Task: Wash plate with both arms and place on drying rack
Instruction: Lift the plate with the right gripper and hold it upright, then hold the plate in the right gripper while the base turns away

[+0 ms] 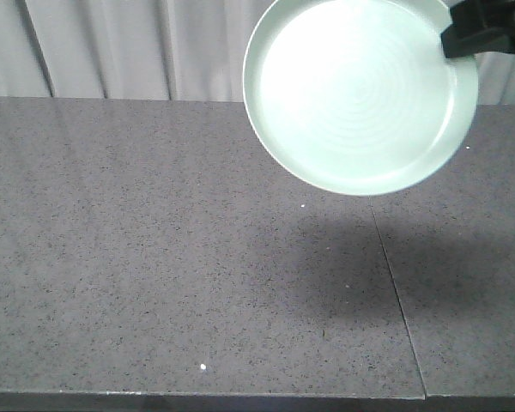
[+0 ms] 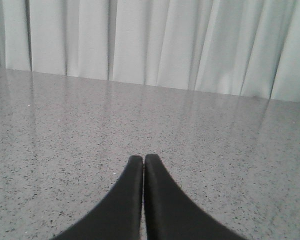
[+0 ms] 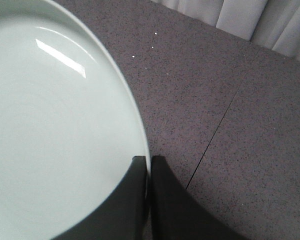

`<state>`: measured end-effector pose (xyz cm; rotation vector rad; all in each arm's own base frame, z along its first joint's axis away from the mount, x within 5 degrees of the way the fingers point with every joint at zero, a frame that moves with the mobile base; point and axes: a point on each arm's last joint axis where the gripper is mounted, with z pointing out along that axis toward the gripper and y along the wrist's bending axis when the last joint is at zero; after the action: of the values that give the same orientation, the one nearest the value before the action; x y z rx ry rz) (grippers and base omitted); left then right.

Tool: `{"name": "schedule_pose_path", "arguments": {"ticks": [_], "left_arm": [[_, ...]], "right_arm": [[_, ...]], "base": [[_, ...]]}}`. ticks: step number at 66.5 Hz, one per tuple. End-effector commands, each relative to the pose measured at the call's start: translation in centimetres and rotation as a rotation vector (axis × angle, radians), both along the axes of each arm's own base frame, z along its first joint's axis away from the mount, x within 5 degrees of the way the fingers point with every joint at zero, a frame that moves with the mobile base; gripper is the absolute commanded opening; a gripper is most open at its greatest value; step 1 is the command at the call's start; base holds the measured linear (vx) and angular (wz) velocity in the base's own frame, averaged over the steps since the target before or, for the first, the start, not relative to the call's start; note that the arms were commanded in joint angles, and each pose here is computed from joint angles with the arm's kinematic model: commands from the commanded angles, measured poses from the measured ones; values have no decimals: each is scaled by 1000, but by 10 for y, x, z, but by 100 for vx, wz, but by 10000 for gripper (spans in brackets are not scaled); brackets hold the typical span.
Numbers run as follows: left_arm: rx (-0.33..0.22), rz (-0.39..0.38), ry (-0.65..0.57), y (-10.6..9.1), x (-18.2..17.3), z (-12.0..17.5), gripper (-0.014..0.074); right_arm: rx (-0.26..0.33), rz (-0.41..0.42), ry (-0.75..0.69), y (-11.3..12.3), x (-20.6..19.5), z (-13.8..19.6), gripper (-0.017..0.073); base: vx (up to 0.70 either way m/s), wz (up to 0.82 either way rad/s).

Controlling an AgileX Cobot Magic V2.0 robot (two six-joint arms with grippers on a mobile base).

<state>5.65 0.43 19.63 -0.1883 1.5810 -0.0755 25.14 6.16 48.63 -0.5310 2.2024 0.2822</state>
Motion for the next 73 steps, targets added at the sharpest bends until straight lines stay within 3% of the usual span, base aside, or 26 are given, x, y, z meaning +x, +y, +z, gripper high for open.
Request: {"name": "schedule_pose_path", "arguments": {"ticks": [1,17,22,33,47,73], "left_arm": [[-5,-6,-75,-1,-1,3,-6],[-5,-6,-75,-1,-1,3,-6],[-5,-6,-75,-1,-1,3,-6],[-5,-6,-75,-1,-1,3,-6],[-5,-6,-75,-1,-1,3,-6],[-5,-6,-75,-1,-1,3,-6]], "right_arm": [[59,-29,-186,-8,-46,10,-5],[130,-116,-316,-24,-129,-64,-5],[164,-150,-301,-28,-149,-97,-5],[233,-187,-298,-33,-186,-136,-5],[248,-188,-376,-37,-209,-144,-5],[250,-186,-373,-37,-210,-144,-5]], "base": [[0,0],[0,0],[0,0],[0,0],[0,0],[0,0]]}}
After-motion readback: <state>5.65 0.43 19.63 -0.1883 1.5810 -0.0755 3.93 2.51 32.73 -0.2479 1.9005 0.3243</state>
